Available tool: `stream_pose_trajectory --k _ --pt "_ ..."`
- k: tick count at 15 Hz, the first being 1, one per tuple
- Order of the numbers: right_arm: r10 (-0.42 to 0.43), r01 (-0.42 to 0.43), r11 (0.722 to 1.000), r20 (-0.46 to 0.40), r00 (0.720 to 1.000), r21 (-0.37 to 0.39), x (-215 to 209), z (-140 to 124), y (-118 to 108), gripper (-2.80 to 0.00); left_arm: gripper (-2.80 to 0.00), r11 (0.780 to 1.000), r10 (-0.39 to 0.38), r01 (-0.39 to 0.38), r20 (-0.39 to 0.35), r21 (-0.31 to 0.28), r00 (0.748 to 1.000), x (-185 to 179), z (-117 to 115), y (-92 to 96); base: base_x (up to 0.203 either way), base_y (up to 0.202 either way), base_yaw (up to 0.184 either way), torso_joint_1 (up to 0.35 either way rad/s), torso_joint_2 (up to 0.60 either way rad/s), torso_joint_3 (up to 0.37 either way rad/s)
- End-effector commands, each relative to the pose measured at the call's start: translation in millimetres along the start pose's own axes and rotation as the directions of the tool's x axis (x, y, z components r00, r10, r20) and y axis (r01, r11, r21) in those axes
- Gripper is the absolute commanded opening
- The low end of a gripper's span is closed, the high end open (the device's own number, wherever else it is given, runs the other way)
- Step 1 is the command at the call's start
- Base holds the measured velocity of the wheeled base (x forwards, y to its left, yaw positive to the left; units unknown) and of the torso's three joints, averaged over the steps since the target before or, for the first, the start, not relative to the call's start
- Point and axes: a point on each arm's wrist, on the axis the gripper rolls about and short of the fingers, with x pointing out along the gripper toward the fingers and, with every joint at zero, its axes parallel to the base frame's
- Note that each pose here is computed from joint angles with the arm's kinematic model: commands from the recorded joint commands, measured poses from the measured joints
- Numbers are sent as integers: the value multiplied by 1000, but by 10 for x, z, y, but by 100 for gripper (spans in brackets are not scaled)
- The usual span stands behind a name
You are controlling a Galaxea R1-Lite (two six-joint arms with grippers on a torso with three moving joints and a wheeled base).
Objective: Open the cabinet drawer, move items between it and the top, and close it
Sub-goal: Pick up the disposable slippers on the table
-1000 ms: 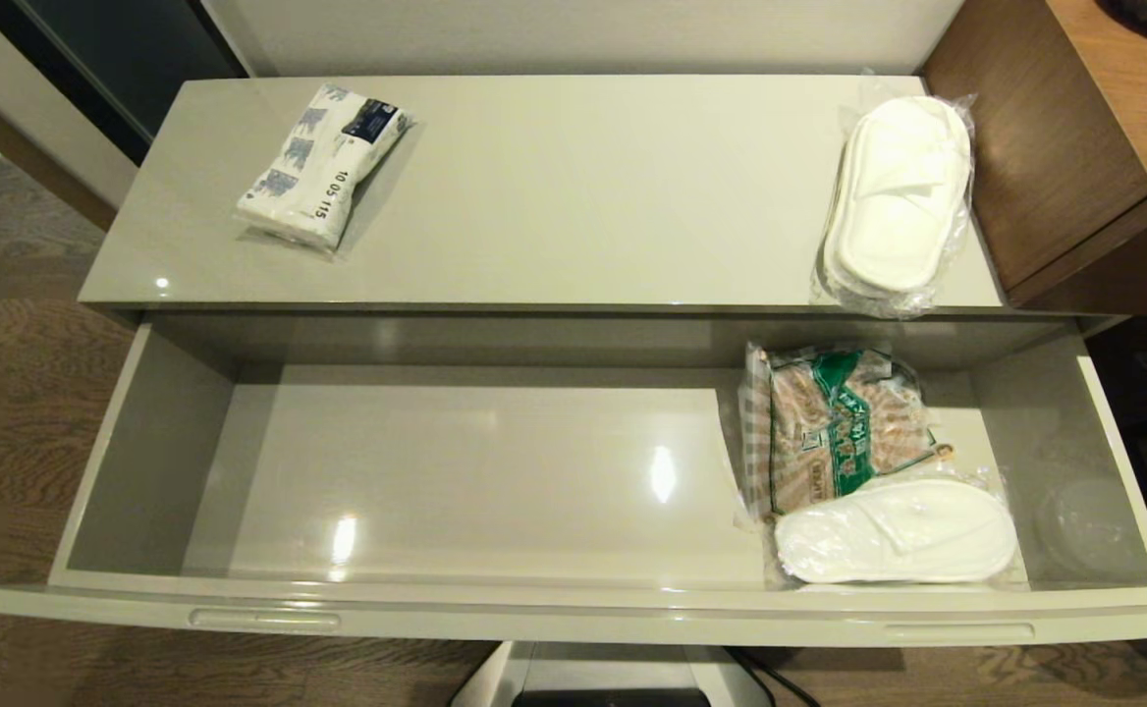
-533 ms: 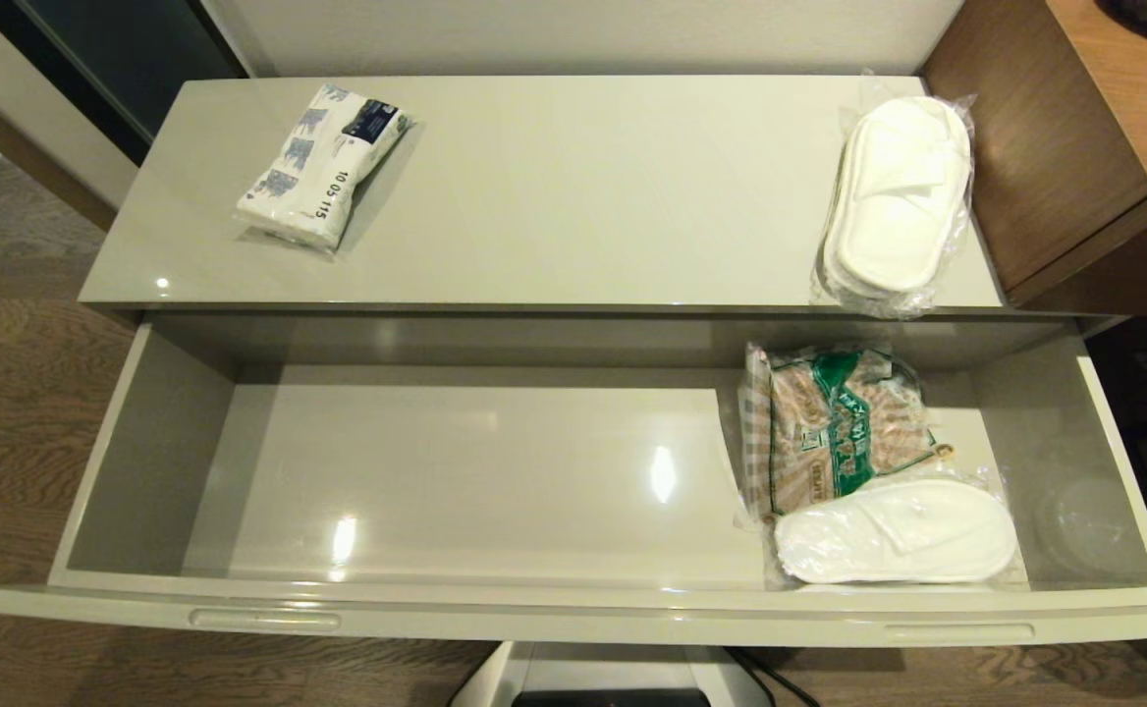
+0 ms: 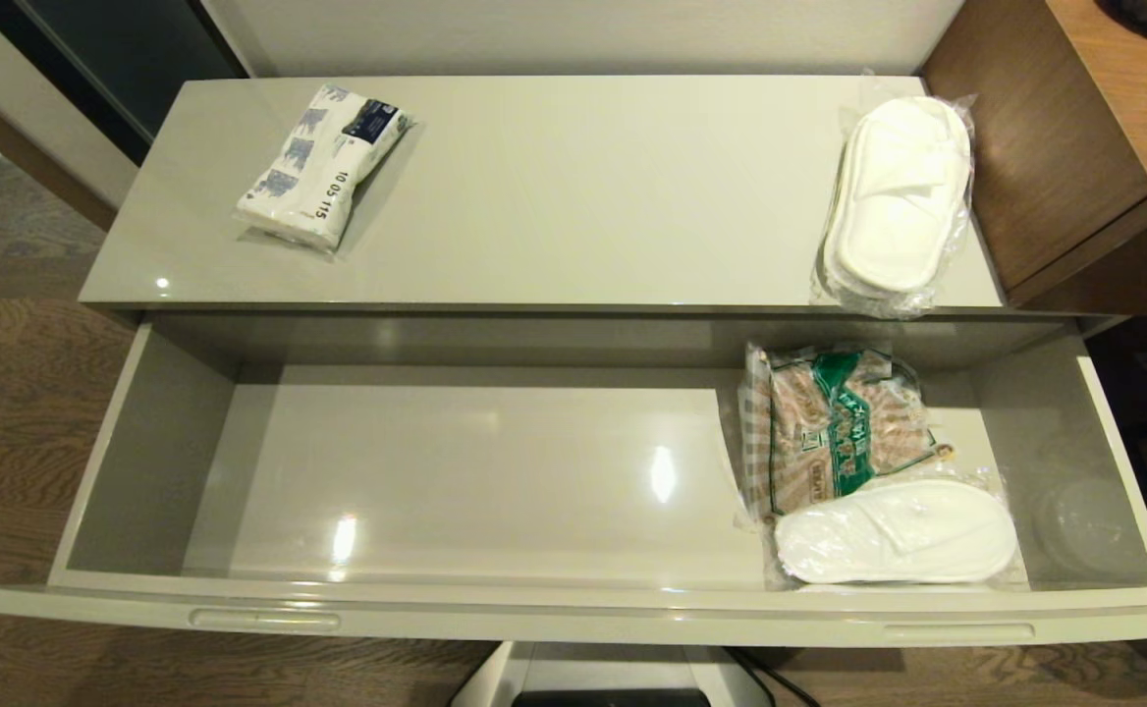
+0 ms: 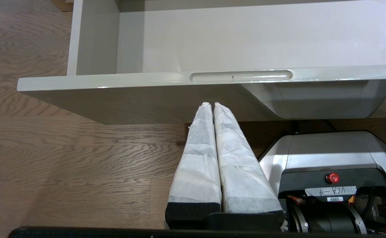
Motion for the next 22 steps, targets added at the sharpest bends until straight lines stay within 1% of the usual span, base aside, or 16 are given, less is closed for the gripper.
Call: stream_pose_trajectory --k 1,5,7,8,9,10,12,14,15,16,17,18,19,20,21,22 --pt "0 0 1000 18 1000 -14 -13 -12 1 -280 -280 1000 -1 1 -3 0 1000 2 1 0 0 0 0 0 0 0" --pt "7 -6 1000 23 1000 -14 -14 -9 2 -280 -280 1000 -1 1 -3 0 1000 2 1 0 0 0 0 0 0 0" --pt "16 -15 1000 23 1000 -12 -56 81 0 -280 -280 1000 -1 1 -3 2 1000 2 1 0 0 0 0 0 0 0" --pt "30 -30 1000 5 1000 -6 -114 169 -2 -280 -280 1000 -1 1 -3 0 1000 2 1 0 0 0 0 0 0 0" --pt "49 -49 999 7 999 3 -231 350 -7 -280 -280 1000 -1 1 -3 0 1000 2 1 0 0 0 0 0 0 0" --pt "67 -68 998 63 996 6 -424 629 -17 -280 -280 1000 -1 1 -3 0 1000 2 1 0 0 0 0 0 0 0" --pt "87 -93 995 197 977 22 -860 1137 -37 -280 -280 1000 -1 1 -3 0 1000 2 1 0 0 0 0 0 0 0" --pt "70 -102 989 265 962 111 -1076 1671 -62 -280 -280 1000 -1 1 -3 0 1000 2 1 0 0 0 0 0 0 0" --pt "55 -103 980 263 963 172 -1088 2048 -81 -280 -280 1000 -1 1 -3 0 1000 2 1 0 0 0 0 0 0 0" --pt "45 -92 969 204 978 230 -948 2409 -99 -280 -280 1000 -1 1 -3 0 1000 2 1 0 0 0 0 0 0 0" --pt "38 -72 956 126 991 284 -740 2698 -114 -280 -280 1000 -1 1 -3 0 1000 2 1 0 0 0 0 0 0 0" --pt "46 -46 942 9 999 334 -509 2878 -121 -280 -280 1000 -1 1 -3 0 1000 2 1 0 0 0 0 0 0 0" --pt "79 -30 924 -114 990 381 -261 2970 -118 -280 -280 1000 -1 1 -3 0 1000 2 1 0 0 0 0 0 0 0" --pt "116 -14 904 -213 970 426 -16 3005 -113 -280 -280 1000 -1 1 -3 0 1000 2 1 0 0 0 0 0 0 0" --pt "143 11 883 -291 946 469 199 2985 -107 -280 -280 1000 -1 1 -3 0 1000 2 1 0 0 0 0 0 0 0" --pt "165 59 858 -381 910 511 506 2899 -99 -280 -280 1000 -1 1 -3 0 1000 2 1 0 0 0 0 0 0 0"
